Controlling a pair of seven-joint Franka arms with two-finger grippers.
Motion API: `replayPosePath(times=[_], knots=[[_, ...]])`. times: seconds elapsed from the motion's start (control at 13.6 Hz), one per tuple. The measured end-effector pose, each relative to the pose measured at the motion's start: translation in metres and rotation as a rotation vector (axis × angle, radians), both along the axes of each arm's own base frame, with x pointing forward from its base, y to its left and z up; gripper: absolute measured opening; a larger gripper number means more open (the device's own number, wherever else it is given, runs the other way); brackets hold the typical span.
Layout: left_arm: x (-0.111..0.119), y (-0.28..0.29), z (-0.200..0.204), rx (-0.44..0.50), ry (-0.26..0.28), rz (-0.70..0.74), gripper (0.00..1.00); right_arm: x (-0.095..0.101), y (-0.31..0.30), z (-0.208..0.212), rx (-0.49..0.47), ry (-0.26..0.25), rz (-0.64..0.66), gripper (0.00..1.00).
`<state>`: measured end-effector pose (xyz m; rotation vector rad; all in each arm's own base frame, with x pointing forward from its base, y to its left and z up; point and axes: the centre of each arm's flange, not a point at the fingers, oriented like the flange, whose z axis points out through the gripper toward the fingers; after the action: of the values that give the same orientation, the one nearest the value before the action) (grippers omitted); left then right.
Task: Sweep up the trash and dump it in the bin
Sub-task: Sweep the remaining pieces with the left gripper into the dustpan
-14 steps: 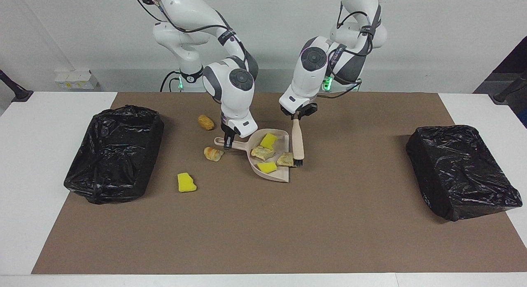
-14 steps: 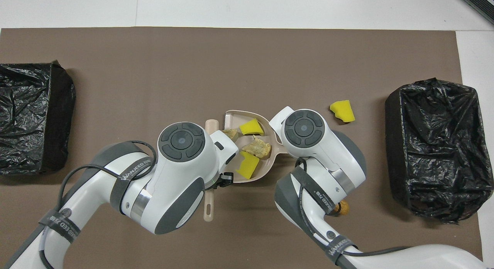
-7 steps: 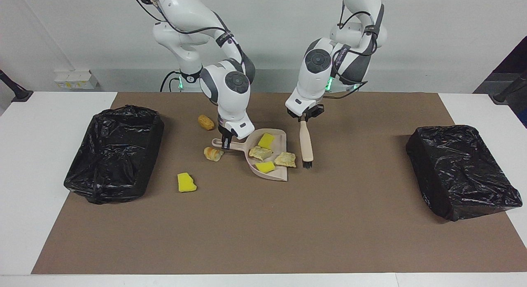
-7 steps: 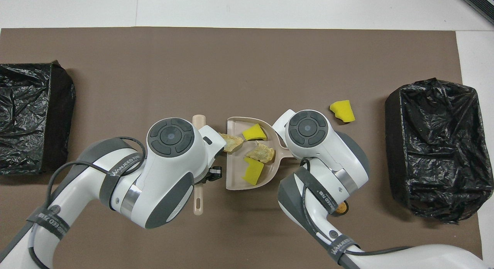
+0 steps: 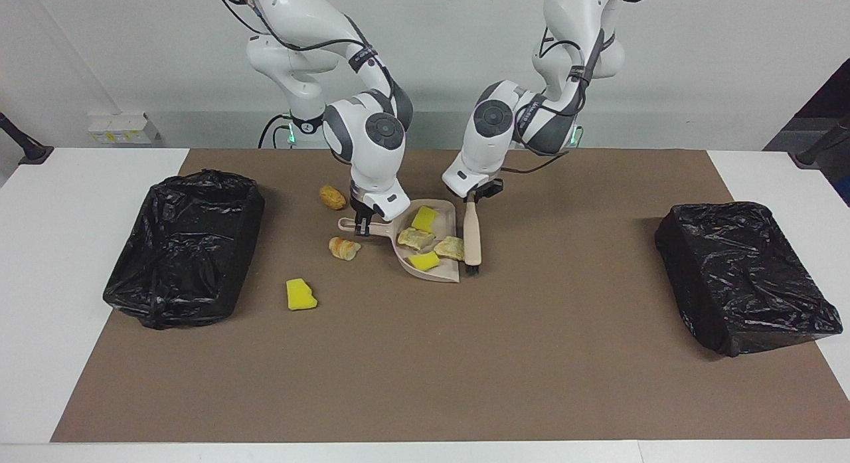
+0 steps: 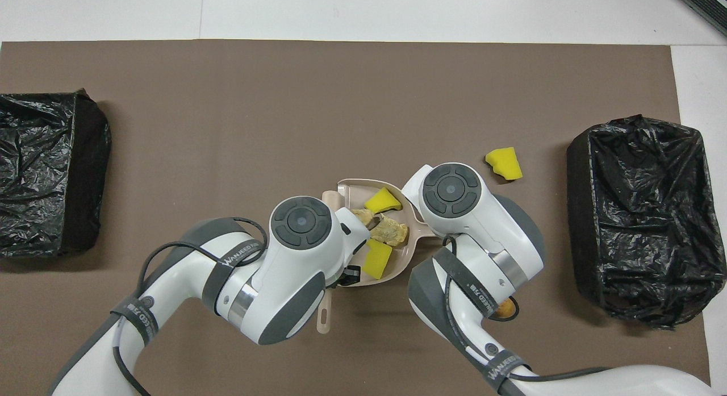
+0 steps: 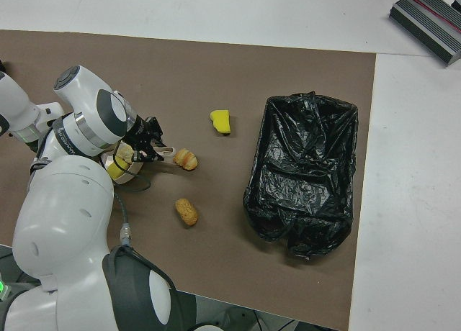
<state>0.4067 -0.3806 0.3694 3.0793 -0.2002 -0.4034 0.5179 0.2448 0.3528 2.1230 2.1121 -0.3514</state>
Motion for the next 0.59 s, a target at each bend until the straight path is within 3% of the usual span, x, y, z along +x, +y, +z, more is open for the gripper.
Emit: replayPosePath(times=[0.15,0.59], knots=[[-0.017,-0.02,0.013,-0.019,0.015,-0.001,0.26,0.0,0.0,0.0,-0.002,0.002,0.0,0.33],[-0.022,-0.014,0.06,0.026,0.029,-0.007,0.26,0.0,-0.001,-0.001,-0.001,0.001,0.0,0.33]])
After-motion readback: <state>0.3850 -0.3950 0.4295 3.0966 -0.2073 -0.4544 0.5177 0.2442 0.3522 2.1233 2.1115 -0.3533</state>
